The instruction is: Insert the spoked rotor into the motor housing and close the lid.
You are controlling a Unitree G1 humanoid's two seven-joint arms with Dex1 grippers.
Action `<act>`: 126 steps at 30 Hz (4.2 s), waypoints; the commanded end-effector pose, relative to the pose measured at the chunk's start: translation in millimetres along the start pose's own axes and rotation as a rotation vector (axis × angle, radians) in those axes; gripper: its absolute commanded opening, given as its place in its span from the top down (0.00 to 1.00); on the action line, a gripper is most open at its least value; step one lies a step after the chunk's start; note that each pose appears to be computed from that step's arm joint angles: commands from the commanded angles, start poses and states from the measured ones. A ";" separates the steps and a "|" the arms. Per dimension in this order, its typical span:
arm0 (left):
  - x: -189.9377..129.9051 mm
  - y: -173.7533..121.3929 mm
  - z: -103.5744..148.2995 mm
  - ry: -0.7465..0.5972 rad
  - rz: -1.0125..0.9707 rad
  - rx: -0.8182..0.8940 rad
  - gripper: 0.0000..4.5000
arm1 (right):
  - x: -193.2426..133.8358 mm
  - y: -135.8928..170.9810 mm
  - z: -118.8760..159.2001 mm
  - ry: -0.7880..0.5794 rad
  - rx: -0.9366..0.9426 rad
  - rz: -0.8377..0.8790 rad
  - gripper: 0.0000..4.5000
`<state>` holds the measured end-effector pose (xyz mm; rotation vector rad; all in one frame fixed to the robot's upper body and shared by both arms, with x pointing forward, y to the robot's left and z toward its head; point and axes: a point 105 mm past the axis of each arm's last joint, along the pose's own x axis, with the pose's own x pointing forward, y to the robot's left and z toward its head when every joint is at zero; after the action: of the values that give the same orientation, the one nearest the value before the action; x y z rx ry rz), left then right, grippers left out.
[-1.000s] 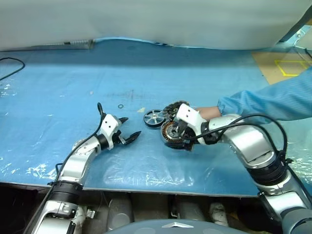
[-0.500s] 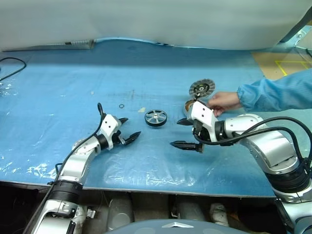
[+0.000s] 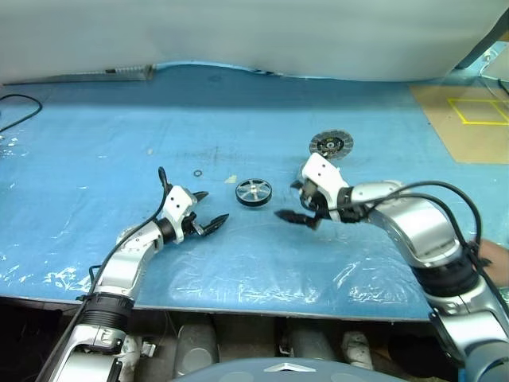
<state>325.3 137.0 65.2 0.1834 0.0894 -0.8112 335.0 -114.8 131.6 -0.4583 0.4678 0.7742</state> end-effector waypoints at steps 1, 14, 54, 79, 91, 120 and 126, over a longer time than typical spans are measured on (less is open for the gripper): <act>-0.5 2.4 10.3 -0.031 -0.001 0.026 0.00 | 2.8 -12.1 2.4 0.009 -0.013 -0.074 0.01; -1.9 2.3 10.8 -0.032 0.011 0.023 0.00 | 6.9 -47.9 -13.3 0.093 -0.014 -0.246 0.01; -4.2 -0.2 8.9 -0.028 0.017 0.016 0.00 | 35.3 75.8 -1.3 0.149 0.061 0.183 0.62; -4.2 -2.1 8.4 -0.028 0.015 0.016 0.00 | 28.4 75.8 41.7 0.012 0.026 0.182 0.46; -5.2 -0.5 9.0 -0.028 0.009 0.019 0.00 | 4.9 73.3 61.1 -0.099 0.039 0.226 0.01; 18.8 92.4 15.0 -0.013 0.282 0.024 0.00 | -8.1 43.2 -32.9 -0.554 0.103 -0.021 0.01; 29.4 95.2 8.4 0.042 0.241 0.018 0.00 | -4.7 47.4 -45.0 -0.514 0.025 0.044 0.01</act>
<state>411.9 181.7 75.2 0.1959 0.1164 -0.5470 288.2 -115.8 82.6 -0.1915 0.0450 0.8594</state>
